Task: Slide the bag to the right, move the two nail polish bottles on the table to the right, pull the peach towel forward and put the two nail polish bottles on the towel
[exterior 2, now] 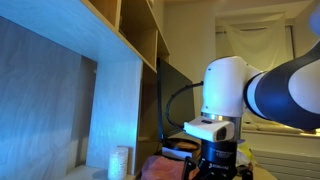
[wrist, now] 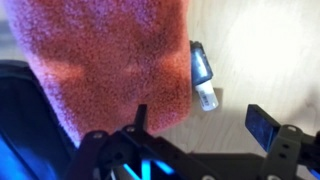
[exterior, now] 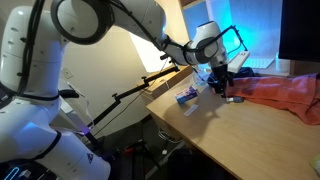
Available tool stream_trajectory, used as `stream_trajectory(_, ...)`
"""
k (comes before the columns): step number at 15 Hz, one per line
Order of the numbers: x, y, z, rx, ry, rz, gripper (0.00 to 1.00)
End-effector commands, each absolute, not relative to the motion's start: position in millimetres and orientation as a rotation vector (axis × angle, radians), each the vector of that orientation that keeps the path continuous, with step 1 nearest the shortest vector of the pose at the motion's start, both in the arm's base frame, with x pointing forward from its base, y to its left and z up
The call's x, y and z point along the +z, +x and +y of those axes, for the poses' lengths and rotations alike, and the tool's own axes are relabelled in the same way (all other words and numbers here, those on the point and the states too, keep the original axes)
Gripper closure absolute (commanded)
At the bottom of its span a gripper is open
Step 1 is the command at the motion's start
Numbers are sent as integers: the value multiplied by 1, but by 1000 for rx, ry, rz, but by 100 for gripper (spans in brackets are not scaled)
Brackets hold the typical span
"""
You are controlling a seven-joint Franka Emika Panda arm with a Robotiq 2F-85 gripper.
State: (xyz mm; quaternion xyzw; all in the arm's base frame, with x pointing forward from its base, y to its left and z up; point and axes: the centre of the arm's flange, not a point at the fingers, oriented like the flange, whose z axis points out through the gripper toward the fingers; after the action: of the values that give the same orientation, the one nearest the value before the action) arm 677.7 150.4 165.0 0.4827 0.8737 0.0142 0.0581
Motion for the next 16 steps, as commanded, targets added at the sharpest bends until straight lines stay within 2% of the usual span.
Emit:
stream_trajectory(1, 166, 672, 131, 81, 1540, 2619, 0)
stream_trajectory(9, 150, 659, 129, -9, 1547, 2658, 0)
stream_trajectory(16, 142, 672, 143, -126, 1515, 2692, 0)
